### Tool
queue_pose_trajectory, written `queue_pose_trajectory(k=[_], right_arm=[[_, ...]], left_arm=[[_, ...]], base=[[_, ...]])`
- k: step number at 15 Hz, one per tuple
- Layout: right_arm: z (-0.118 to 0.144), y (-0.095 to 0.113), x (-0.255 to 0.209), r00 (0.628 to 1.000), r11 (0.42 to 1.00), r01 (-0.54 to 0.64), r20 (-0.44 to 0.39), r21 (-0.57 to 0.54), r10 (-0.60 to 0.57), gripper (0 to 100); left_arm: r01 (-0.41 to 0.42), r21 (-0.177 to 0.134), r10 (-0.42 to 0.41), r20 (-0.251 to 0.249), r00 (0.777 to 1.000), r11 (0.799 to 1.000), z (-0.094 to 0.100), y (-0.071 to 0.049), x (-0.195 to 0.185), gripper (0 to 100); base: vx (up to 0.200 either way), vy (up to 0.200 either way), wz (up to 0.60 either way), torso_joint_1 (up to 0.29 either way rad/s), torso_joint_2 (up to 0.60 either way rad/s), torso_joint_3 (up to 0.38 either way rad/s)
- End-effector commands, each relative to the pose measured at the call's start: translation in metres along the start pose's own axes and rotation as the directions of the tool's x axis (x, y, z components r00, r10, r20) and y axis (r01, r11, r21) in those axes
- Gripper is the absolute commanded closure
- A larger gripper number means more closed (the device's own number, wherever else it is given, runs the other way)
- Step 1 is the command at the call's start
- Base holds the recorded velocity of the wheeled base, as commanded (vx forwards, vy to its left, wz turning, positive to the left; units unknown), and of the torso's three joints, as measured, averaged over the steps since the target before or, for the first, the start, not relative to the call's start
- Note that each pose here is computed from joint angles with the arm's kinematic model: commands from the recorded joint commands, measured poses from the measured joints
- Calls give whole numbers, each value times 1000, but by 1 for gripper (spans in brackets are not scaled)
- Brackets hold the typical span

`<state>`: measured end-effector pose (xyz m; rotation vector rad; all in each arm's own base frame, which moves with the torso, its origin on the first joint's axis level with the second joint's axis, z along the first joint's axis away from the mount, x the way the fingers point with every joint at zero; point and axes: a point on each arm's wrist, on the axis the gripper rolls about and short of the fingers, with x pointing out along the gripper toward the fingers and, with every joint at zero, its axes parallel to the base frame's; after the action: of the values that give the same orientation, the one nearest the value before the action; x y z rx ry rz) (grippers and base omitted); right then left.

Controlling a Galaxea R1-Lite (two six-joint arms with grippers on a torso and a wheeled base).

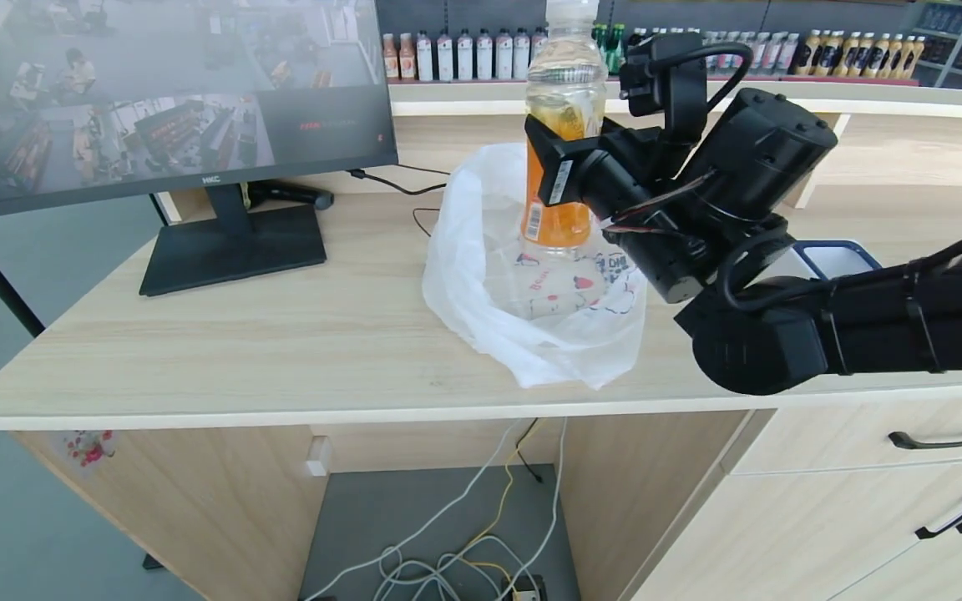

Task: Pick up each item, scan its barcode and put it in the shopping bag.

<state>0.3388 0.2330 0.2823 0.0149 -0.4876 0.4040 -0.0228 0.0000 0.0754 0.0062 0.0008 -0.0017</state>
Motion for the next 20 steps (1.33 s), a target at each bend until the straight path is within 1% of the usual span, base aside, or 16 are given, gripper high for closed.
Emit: queue_pose_trajectory(k=[1,6,9,13,20], right_arm=[[-32,0,16,1000,1000,12,-22,3,-12,100],[-64,-18,30,997,998,56,-49,26,-55,100],[-76,-17,32,997,997,57,-63,46,-54,100],[-81,-15,42,998,997,60,-36,54,-58,100],[-84,-13,45,998,997,55,-44,54,-53,100]], left_arm=[[0,0,0,1,1000,1000,0,0,0,0],[0,0,0,1,1000,1000,0,0,0,0],[0,0,0,1,1000,1000,0,0,0,0],[0,0,0,1,1000,1000,0,0,0,0],[0,0,0,1,1000,1000,0,0,0,0]], base=[[0,0,0,0,0,0],[0,0,0,0,0,0],[0,0,0,0,0,0],[0,0,0,0,0,0],[0,0,0,0,0,0]])
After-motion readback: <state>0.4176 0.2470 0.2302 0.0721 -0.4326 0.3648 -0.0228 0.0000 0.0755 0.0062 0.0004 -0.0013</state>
